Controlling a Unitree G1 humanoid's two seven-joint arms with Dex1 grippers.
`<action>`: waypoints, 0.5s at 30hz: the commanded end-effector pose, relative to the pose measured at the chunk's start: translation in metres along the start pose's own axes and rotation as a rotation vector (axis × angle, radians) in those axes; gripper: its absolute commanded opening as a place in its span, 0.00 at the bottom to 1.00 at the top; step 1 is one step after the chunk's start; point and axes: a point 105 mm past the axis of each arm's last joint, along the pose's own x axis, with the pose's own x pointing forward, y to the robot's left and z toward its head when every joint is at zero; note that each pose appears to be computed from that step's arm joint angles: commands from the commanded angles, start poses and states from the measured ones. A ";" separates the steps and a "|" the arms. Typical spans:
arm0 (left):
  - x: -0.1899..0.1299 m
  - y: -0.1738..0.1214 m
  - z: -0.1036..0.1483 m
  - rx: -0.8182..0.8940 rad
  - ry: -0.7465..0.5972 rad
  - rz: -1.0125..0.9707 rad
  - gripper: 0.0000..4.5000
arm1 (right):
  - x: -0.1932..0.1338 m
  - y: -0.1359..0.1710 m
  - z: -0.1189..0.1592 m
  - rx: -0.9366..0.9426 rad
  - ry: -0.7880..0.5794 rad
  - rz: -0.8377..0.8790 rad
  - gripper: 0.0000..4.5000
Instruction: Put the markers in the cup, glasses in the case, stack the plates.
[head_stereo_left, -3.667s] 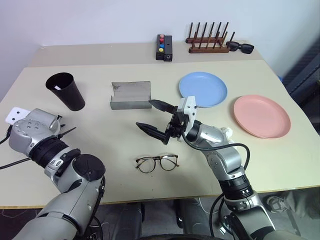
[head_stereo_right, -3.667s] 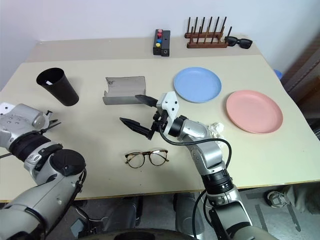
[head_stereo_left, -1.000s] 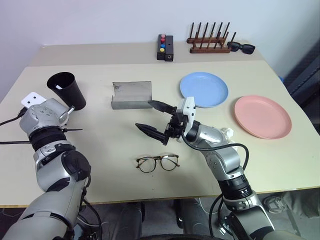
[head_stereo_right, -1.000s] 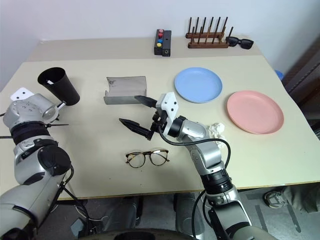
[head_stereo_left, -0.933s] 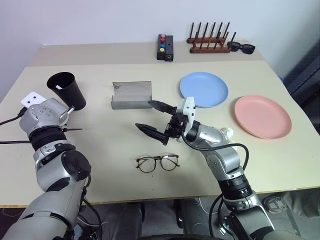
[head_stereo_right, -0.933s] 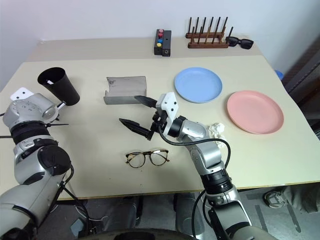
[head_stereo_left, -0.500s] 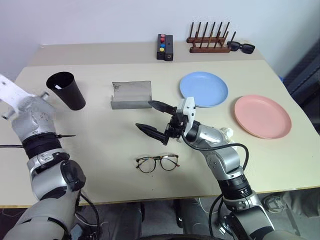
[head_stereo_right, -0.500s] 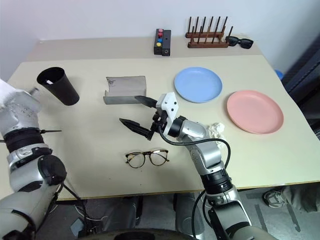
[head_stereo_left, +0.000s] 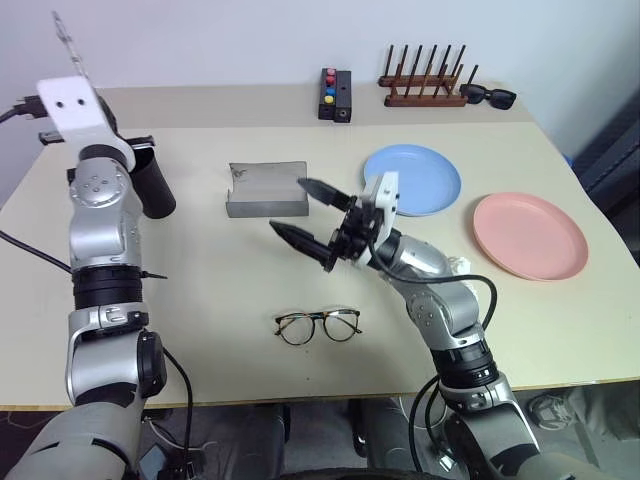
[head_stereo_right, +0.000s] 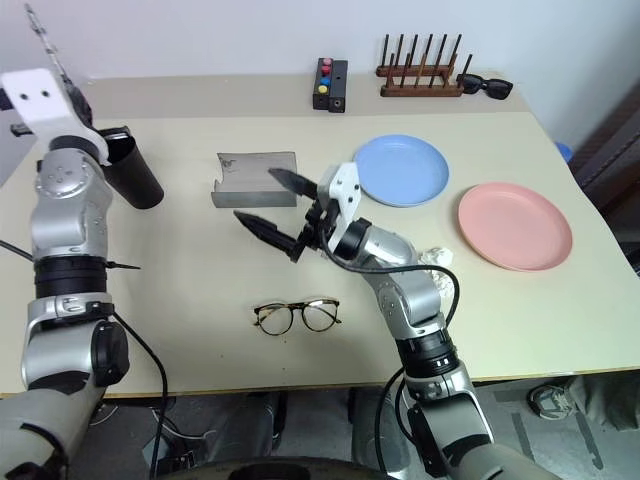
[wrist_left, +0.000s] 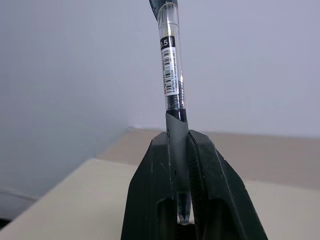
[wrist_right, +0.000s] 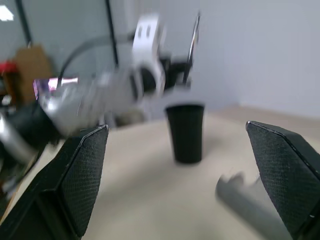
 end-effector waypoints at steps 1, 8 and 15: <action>-0.002 0.002 0.003 0.033 -0.033 0.003 0.01 | 0.004 0.002 0.018 -0.015 -0.061 0.010 1.00; -0.006 0.006 -0.009 0.062 -0.010 0.028 0.01 | 0.003 0.003 0.016 -0.010 -0.055 0.014 1.00; -0.011 0.006 -0.017 0.061 0.016 0.039 0.01 | 0.003 0.003 0.014 -0.009 -0.052 0.018 1.00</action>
